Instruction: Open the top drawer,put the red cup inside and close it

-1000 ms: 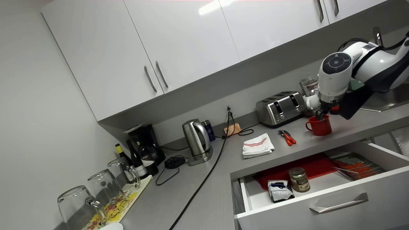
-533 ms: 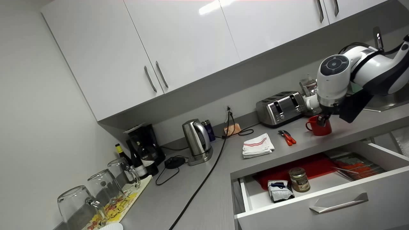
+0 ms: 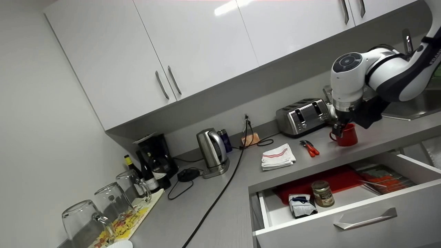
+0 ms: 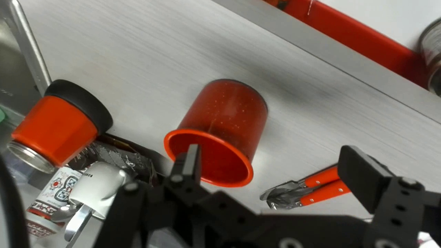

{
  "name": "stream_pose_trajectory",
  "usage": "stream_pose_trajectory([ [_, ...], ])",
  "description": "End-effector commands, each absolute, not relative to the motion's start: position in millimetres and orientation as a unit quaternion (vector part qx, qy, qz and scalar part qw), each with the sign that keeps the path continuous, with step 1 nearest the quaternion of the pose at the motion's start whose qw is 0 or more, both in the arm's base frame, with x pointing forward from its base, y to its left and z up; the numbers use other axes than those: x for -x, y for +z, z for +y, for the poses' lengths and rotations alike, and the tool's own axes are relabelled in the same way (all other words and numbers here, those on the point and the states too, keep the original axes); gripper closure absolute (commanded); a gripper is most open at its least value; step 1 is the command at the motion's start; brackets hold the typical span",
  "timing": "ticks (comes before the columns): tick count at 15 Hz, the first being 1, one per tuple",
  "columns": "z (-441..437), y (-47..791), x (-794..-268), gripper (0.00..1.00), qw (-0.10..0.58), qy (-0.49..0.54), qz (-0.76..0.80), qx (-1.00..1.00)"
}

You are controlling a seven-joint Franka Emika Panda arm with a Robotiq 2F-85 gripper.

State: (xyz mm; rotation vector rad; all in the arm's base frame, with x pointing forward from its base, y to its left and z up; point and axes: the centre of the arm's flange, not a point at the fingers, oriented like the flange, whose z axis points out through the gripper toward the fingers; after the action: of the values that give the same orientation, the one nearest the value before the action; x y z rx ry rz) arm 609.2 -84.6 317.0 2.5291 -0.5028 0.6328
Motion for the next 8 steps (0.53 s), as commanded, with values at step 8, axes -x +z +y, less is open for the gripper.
stream_pose_trajectory([
  [8, -121, 347, -665, 0.00, 0.172, 0.186, -0.230, -0.940],
])
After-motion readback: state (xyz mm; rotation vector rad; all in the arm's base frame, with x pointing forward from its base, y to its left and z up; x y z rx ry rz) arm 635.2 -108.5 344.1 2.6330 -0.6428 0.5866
